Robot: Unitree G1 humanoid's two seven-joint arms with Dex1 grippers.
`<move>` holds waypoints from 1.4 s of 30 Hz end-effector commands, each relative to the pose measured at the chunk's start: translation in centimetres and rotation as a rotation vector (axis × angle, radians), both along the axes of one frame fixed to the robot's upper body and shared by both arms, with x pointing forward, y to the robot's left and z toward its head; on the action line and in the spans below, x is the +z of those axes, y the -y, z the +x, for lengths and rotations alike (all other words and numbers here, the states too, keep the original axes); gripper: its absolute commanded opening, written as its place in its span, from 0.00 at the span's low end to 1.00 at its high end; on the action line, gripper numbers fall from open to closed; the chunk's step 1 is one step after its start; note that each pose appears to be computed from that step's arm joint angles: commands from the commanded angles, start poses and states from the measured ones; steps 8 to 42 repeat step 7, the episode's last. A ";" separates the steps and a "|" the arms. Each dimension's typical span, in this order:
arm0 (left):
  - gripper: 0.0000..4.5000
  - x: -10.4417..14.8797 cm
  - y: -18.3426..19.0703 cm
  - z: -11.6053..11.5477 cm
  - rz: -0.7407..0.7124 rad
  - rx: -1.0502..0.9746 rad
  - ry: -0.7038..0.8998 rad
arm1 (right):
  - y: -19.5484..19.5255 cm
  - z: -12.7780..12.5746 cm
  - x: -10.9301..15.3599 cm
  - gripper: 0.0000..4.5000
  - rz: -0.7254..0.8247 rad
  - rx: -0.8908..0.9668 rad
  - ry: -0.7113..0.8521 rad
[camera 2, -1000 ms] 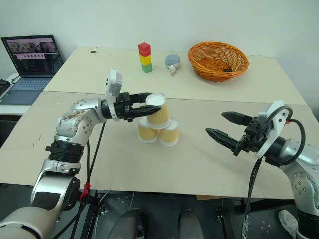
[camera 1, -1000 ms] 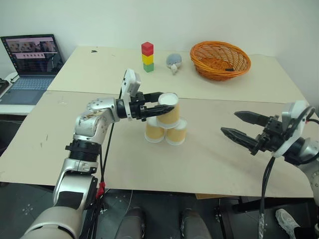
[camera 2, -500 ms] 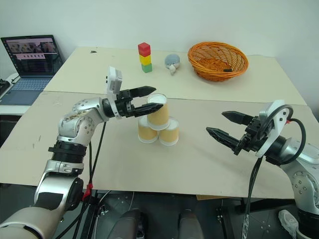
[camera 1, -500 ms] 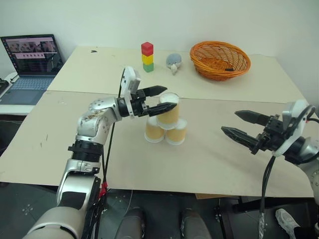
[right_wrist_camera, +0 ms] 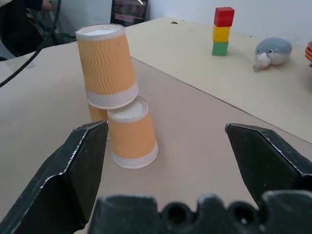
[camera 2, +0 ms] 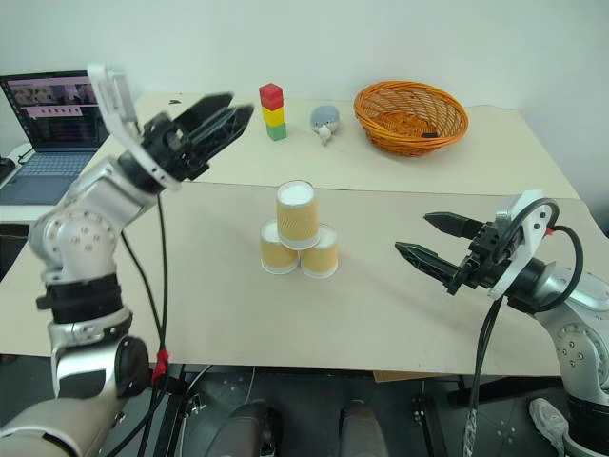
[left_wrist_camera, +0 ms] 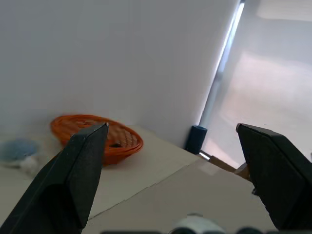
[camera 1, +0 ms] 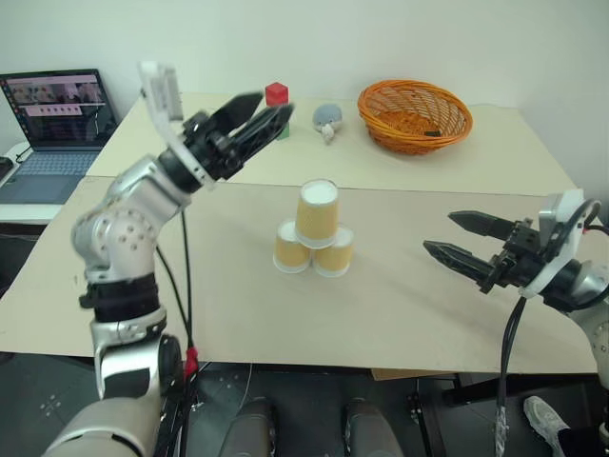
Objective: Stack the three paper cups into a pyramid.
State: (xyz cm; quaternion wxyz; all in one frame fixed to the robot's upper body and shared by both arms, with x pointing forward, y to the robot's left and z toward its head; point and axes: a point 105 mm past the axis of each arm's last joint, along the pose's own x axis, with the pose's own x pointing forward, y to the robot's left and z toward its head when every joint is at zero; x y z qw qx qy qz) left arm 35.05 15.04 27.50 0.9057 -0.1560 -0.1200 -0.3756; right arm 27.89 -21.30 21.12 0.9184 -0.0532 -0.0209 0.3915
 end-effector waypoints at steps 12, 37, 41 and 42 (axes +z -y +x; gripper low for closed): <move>0.99 -6.0 -8.4 -2.1 0.014 0.472 -0.084 | 8.0 2.7 -2.0 1.00 0.020 -0.566 0.092; 0.99 -6.0 -8.4 -2.1 0.014 0.472 -0.084 | 8.0 2.7 -2.0 1.00 0.020 -0.566 0.092; 0.99 -6.0 -8.4 -2.1 0.014 0.472 -0.084 | 8.0 2.7 -2.0 1.00 0.020 -0.566 0.092; 0.99 -6.0 -8.4 -2.1 0.014 0.472 -0.084 | 8.0 2.7 -2.0 1.00 0.020 -0.566 0.092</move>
